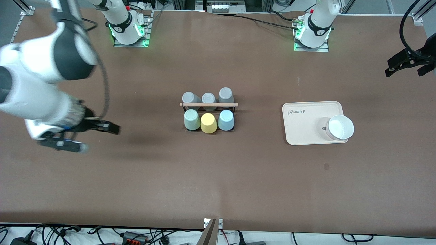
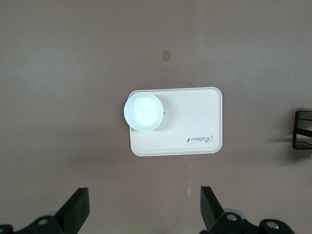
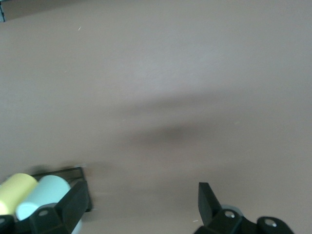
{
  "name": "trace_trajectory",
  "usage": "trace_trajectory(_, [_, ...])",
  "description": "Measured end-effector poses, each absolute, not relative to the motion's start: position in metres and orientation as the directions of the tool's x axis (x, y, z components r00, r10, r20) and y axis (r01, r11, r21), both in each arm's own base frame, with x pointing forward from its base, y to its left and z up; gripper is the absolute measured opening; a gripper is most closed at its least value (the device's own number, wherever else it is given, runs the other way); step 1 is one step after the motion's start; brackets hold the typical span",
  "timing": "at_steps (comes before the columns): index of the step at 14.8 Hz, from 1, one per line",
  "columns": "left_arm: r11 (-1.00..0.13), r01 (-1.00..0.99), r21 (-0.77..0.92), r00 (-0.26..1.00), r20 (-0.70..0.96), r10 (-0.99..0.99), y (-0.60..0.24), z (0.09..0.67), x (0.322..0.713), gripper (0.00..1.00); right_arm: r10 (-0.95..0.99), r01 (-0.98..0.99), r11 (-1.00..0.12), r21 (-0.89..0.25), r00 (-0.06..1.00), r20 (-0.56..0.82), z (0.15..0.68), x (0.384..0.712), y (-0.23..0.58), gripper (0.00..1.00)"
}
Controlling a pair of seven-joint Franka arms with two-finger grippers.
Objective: Hang scattered cups on rack with three cups
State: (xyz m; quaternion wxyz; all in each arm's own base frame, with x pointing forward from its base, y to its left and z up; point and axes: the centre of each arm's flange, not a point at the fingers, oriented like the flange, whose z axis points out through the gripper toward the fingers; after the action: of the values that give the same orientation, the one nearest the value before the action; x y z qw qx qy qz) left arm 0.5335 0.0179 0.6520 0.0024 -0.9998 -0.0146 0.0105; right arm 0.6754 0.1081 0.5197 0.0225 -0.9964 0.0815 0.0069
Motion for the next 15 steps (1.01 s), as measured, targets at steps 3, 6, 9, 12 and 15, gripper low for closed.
trace_trajectory(3, [-1.0, 0.029, -0.005, 0.999, -0.021, 0.029, 0.018, 0.652, 0.533, 1.0, -0.094, -0.094, -0.996, -0.013, 0.995, 0.031, 0.556, 0.668, 0.052, 1.0])
trace_trajectory(6, [-1.0, 0.029, -0.005, 0.999, -0.021, 0.029, 0.018, 0.652, 0.533, 1.0, -0.041, -0.041, -0.999, 0.006, 0.998, 0.05, 0.58, 0.659, 0.01, 1.0])
trace_trajectory(9, [-1.0, 0.029, -0.005, 0.999, -0.021, 0.029, 0.018, 0.652, 0.533, 1.0, -0.005, -0.006, -1.0, 0.024, 0.999, 0.039, 0.586, 0.653, -0.02, 1.0])
trace_trajectory(12, [-1.0, 0.029, -0.005, 0.999, -0.021, 0.029, 0.018, 0.652, 0.533, 1.0, 0.012, 0.011, -1.0, 0.025, 0.999, 0.04, 0.588, 0.65, -0.022, 1.0])
trace_trajectory(15, [-1.0, 0.029, -0.005, 0.999, -0.021, 0.029, 0.018, 0.652, 0.533, 1.0, 0.016, 0.014, -1.0, 0.023, 0.998, 0.062, 0.582, 0.641, -0.021, 1.0])
